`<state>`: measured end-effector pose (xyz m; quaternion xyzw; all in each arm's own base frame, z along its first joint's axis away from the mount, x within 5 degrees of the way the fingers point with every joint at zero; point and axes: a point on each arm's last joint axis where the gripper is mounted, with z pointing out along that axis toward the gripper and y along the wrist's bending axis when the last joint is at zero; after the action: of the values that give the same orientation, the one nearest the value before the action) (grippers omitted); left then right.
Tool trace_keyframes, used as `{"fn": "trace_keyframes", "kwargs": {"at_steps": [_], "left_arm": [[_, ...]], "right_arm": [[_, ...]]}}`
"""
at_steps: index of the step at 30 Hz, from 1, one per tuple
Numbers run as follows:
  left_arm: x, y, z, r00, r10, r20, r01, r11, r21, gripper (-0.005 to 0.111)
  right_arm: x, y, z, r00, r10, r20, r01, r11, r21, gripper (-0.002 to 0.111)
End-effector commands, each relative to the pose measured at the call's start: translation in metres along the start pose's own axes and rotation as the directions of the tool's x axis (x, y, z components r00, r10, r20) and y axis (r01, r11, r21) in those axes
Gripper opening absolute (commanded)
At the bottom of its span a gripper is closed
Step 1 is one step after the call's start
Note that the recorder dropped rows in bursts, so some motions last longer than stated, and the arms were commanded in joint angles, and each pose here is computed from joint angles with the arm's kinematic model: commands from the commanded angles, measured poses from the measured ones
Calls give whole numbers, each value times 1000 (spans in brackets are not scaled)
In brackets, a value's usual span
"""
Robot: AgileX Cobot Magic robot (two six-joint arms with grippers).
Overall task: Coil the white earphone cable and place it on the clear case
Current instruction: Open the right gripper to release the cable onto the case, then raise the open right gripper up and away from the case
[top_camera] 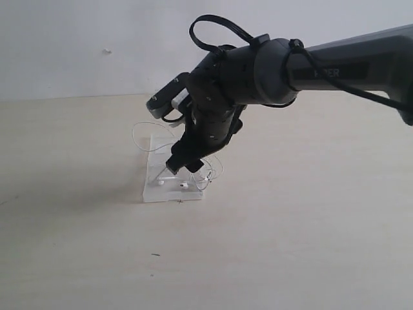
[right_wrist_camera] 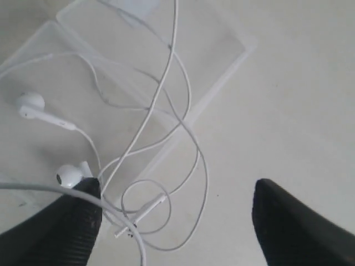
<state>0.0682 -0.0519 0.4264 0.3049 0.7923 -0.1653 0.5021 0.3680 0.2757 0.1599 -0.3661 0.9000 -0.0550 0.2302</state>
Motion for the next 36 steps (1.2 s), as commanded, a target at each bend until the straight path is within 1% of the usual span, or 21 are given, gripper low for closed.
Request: {"fn": "trace_keyframes", "kwargs": {"at_steps": [1, 4, 6, 9, 12, 14, 16, 20, 21, 25, 29, 33, 36], "left_arm": [[1, -1, -1, 1000, 0, 7, 0, 1000, 5, 0], [1, -1, -1, 1000, 0, 7, 0, 1000, 5, 0], [0, -1, -1, 1000, 0, 11, 0, 1000, 2, 0], [-1, 0, -1, 1000, 0, 25, 0, 1000, -9, 0], [-1, 0, -1, 1000, -2, 27, 2, 1000, -6, 0], [-1, -1, -1, 1000, -2, 24, 2, 1000, -4, 0], [-1, -1, -1, 1000, -2, 24, 2, 1000, -4, 0], [-1, -1, -1, 1000, -2, 24, 2, 1000, -4, 0], [-1, -1, -1, 1000, -2, 24, 2, 1000, -4, 0], [-1, -1, -1, 1000, -2, 24, 2, 1000, -3, 0], [-1, -1, -1, 1000, -4, 27, 4, 1000, 0, 0], [-1, -1, -1, 1000, -4, 27, 4, 1000, 0, 0], [-1, -1, -1, 1000, -4, 27, 4, 1000, 0, 0]], "right_arm": [[0, -3, -1, 1000, -11, -14, 11, 1000, 10, 72], [-3, -10, -13, 998, -56, 2, 56, 997, 57, 72], [-3, -11, -16, 998, -60, 1, 59, 996, 65, 72], [-4, -6, -10, 1000, -18, 21, 18, 1000, 18, 72], [-3, -2, -2, 1000, -24, 14, 24, 1000, -4, 72], [-1, -2, 1, 999, -44, -4, 44, 999, 0, 72], [2, -1, 3, 995, -91, -36, 91, 996, 1, 72], [3, -1, 1, 992, -116, -52, 115, 993, -6, 72], [3, -2, -2, 988, -144, -55, 144, 990, -6, 72], [-5, -6, -12, 982, -178, -59, 178, 984, -9, 72], [-16, -5, -23, 979, -199, -41, 196, 978, -66, 72], [-13, -2, -20, 957, -261, -127, 246, 961, -123, 72], [-13, 0, -17, 945, -292, -147, 271, 951, -150, 72]]}}
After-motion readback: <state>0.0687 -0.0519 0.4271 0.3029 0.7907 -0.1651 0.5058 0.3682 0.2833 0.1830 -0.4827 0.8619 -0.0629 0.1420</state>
